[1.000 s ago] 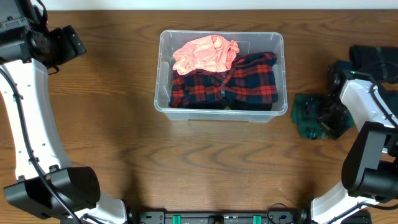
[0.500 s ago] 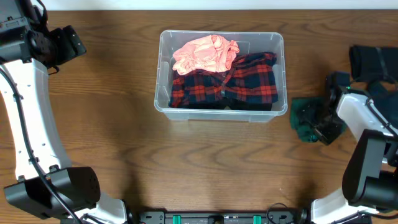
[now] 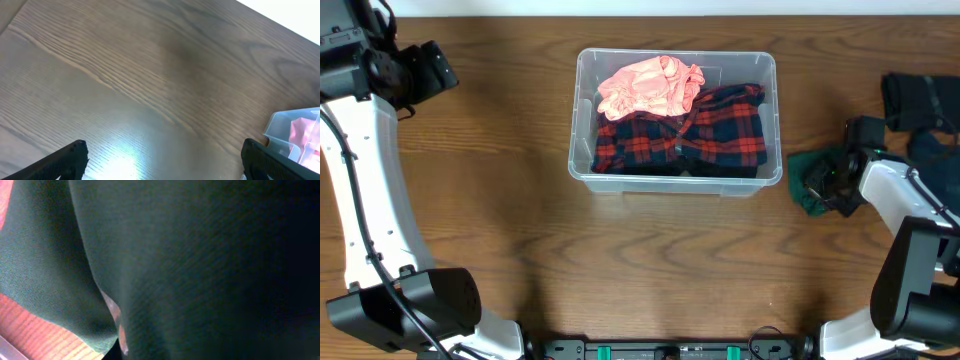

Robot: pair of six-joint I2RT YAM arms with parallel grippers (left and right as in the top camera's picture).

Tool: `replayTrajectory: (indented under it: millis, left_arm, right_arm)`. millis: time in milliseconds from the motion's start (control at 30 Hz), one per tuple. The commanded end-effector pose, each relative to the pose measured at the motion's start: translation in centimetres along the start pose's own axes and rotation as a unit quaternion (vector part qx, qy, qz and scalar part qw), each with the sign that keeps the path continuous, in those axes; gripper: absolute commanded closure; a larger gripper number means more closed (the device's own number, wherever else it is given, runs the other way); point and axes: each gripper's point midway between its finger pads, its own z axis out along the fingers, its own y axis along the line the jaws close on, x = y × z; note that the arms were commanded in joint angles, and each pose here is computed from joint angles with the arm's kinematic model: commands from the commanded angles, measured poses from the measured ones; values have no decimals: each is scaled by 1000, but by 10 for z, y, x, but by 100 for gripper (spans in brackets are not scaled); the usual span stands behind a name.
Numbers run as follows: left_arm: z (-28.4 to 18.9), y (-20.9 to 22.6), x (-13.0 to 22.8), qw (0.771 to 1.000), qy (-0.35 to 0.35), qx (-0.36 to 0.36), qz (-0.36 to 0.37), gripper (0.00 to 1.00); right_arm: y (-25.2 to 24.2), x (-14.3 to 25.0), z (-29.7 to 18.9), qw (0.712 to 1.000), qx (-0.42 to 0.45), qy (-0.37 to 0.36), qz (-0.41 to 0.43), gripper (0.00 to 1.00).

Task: Pack container
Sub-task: 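Carry the green garment with the right gripper into the bin's right side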

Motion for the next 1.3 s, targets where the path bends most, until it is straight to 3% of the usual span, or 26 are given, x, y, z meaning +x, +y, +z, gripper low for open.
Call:
replayTrajectory:
  millis: [0,267,533,733,900,1000,1267]
  left_arm:
    - [0,3,0,1000,0,-6,-1,2]
    - [0,3,0,1000,0,-6,-1,2]
    - [0,3,0,1000,0,-6,-1,2]
    - [0,3,0,1000,0,-6,-1,2]
    - [0,3,0,1000,0,-6,-1,2]
    - [0,3,0,1000,0,-6,-1,2]
    - [0,3,0,1000,0,-6,-1,2]
  right_arm:
    - [-31,1,18,995,79,12,-67,99]
    - [7,-55,-60,991,39,-50,-122,99]
    - [75,-78,-159,972,-126,-128,-154,99]
    - [120,-59,-209,947,-236,-152,-159,99]
    - [174,-22,-238,903,-322,-152,-240,99]
    - [200,2,-239,876,-326,-163,-315,99]
    - [230,37,-215,883,-276,-163,-342,99]
